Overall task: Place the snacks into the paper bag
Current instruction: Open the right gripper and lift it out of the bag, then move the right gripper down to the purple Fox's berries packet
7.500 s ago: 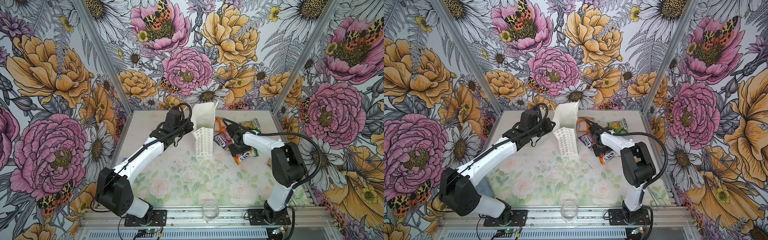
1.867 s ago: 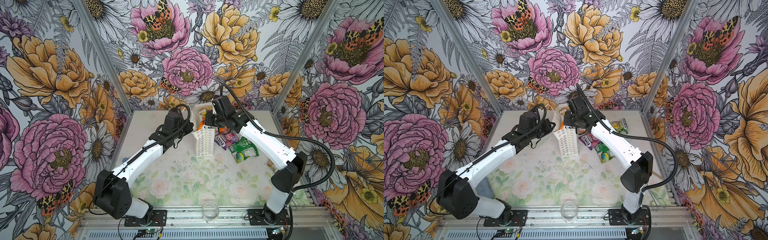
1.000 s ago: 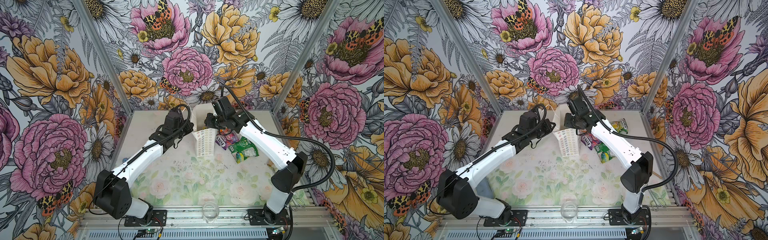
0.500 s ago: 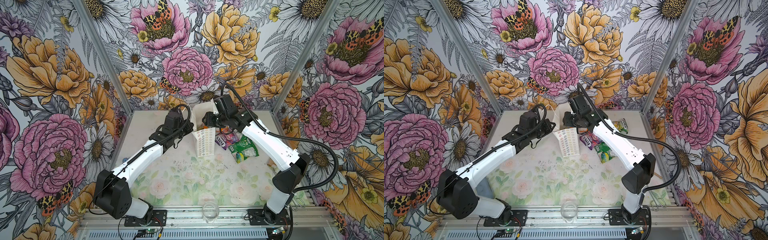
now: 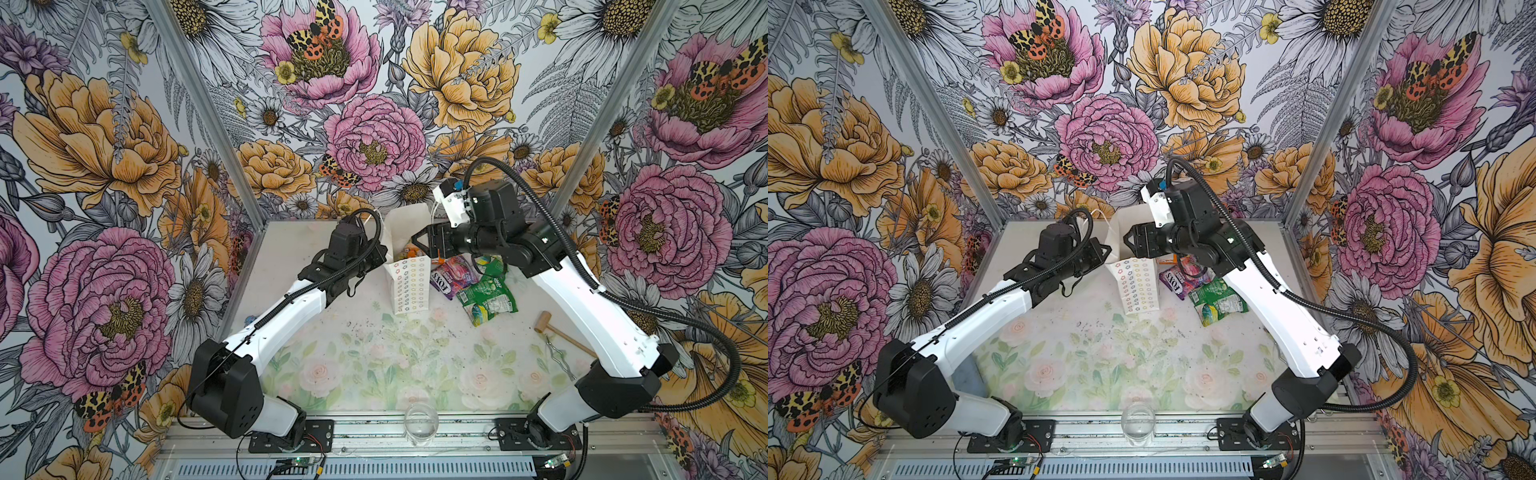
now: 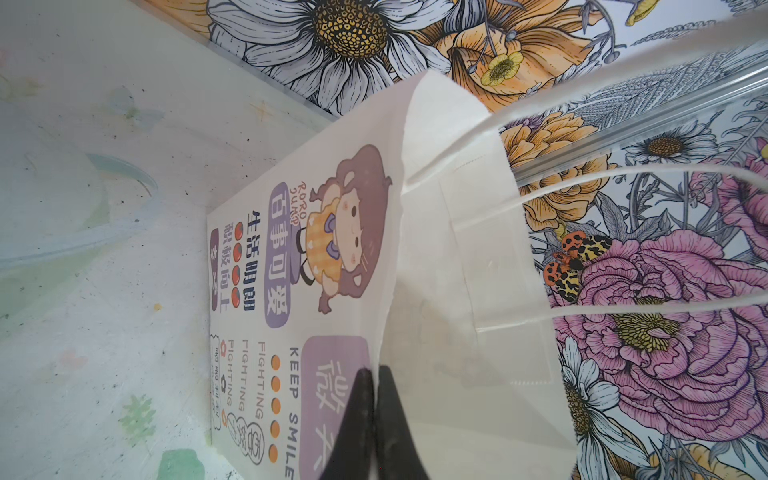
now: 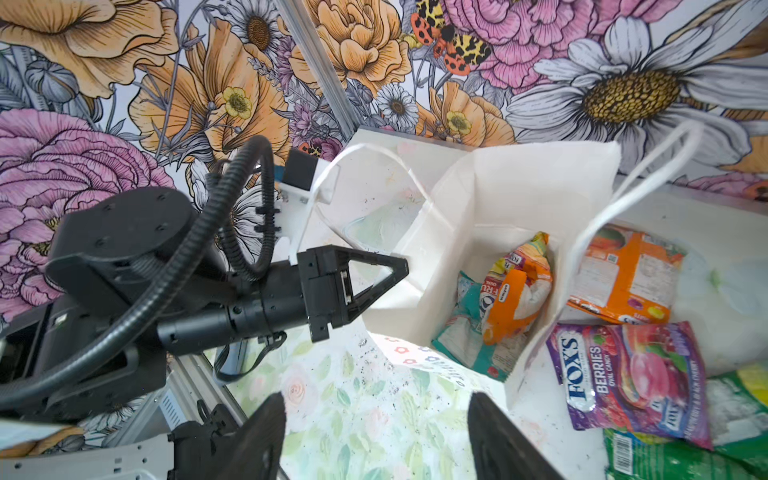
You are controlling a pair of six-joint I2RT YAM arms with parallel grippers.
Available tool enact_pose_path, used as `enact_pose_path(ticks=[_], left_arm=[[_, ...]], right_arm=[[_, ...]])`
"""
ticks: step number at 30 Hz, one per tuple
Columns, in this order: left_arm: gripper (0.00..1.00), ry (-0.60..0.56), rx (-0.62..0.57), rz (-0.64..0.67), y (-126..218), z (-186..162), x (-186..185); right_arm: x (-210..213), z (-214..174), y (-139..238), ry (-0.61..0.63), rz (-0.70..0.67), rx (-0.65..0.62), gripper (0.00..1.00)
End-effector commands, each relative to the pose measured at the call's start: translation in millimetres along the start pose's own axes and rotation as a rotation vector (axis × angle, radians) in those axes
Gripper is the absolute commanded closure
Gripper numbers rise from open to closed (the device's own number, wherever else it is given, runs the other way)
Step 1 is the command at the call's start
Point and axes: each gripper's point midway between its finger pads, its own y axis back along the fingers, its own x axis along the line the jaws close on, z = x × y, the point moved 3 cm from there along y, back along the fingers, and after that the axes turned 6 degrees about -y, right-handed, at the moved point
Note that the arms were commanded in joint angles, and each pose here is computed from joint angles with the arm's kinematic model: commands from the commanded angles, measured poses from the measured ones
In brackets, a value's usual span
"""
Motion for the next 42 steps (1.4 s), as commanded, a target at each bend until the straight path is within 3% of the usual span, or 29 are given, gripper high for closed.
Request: enact_pose_path(ticks=[1, 8, 16, 23, 32, 42], left_arm=[[0.97, -0.017, -0.017, -0.045, 2.4, 10.1, -13.0], [0.97, -0.004, -0.024, -0.051, 3.8, 10.3, -10.9], [0.97, 0.004, -0.025, -0.057, 3.6, 12.1, -10.0], [0.97, 0.006, -0.022, -0.058, 2.4, 11.8, -10.3], [0.97, 0.01, -0.01, -0.045, -2.4, 9.7, -7.7], [0.97, 0.013, -0.017, -0.042, 0.4, 10.6, -8.6]], right_arm=[[-12.9, -12.2, 35.0, 0.076, -0.101, 0.012, 0.25], [-69.0, -44.0, 81.7, 0.023, -0.401, 0.005, 0.14], [-129.3, -89.3, 95.4, -0.219, -0.564, 0.025, 0.06], [-163.1, -108.3, 69.8, -0.378, -0.589, 0.061, 0.05], [-196.2, -108.7, 42.4, -0.488, -0.654, 0.047, 0.04], [-212.0, -105.7, -5.2, -0.674, -0.562, -0.049, 0.03]])
